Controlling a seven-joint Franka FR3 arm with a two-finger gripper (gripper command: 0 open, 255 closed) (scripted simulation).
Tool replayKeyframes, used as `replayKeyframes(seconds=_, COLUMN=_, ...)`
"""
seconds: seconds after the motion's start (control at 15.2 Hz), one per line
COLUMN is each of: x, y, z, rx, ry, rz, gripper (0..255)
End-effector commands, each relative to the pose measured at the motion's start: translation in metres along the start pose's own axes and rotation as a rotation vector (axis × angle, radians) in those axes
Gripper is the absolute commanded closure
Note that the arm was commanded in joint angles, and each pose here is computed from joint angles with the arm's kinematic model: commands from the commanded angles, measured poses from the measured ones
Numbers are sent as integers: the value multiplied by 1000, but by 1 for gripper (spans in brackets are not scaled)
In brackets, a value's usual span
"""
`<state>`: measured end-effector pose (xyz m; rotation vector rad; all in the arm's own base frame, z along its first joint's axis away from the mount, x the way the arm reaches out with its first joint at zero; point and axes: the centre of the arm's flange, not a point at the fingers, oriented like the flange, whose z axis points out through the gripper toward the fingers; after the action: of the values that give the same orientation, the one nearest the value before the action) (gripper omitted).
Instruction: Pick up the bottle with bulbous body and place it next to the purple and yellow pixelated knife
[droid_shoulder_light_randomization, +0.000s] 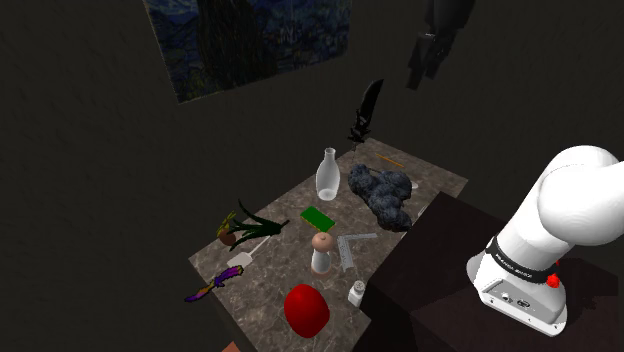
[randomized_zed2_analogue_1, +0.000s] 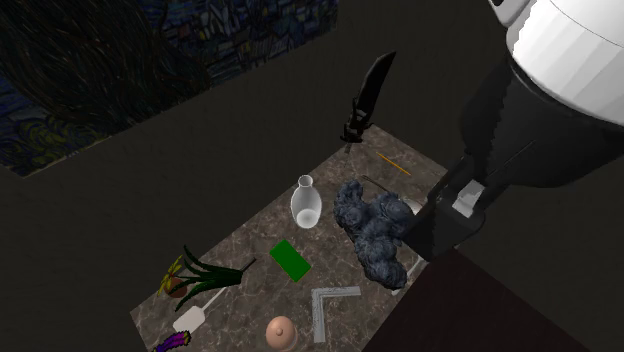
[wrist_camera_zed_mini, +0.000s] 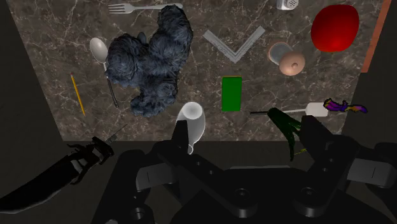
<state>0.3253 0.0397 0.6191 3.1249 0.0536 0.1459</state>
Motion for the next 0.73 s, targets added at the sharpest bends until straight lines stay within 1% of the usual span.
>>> replayKeyframes(seconds=0.0, x=0, y=0, z=0, rx=0, ry=0, rz=0, gripper=0)
replayKeyframes(seconds=0.66, x=65, y=33, z=109, rx=4, ry=16, rz=-20, gripper=0)
